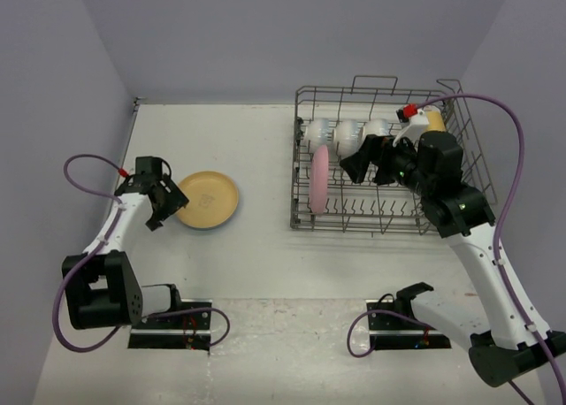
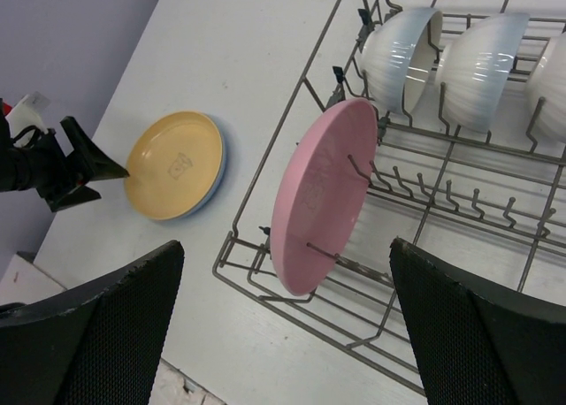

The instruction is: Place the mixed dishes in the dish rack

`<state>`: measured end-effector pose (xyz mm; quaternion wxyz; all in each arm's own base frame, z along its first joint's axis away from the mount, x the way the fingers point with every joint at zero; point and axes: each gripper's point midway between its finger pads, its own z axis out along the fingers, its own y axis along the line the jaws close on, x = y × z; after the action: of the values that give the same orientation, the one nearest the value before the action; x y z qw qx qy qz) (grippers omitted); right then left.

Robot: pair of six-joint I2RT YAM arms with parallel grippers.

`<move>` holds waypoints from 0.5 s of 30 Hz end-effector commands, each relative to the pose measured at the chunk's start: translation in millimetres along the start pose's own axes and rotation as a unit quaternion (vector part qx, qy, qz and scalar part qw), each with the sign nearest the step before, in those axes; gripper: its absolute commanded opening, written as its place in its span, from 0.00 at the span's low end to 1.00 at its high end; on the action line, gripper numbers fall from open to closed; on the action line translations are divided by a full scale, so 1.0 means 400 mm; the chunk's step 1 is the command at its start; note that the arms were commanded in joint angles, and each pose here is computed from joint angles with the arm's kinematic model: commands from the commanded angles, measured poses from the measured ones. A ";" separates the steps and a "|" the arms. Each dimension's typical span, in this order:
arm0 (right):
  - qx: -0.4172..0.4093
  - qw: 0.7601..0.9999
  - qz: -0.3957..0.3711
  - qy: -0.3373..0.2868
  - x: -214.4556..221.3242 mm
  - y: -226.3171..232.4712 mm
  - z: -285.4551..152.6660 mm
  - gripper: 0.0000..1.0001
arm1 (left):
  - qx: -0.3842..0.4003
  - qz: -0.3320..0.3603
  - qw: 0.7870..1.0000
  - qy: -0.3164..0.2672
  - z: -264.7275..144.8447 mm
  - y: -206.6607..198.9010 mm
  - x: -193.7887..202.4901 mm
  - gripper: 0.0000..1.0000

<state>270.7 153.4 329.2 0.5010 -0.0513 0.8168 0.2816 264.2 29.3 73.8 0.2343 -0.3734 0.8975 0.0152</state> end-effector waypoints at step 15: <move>0.079 0.997 -0.009 0.008 0.028 -0.081 0.003 0.99 | -0.016 -0.017 1.000 0.015 0.100 -0.024 -0.011 0.41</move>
<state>275.0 134.3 308.7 0.4935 -0.0244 0.8391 0.2276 272.7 28.9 32.9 0.1842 -0.3840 0.9044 0.0270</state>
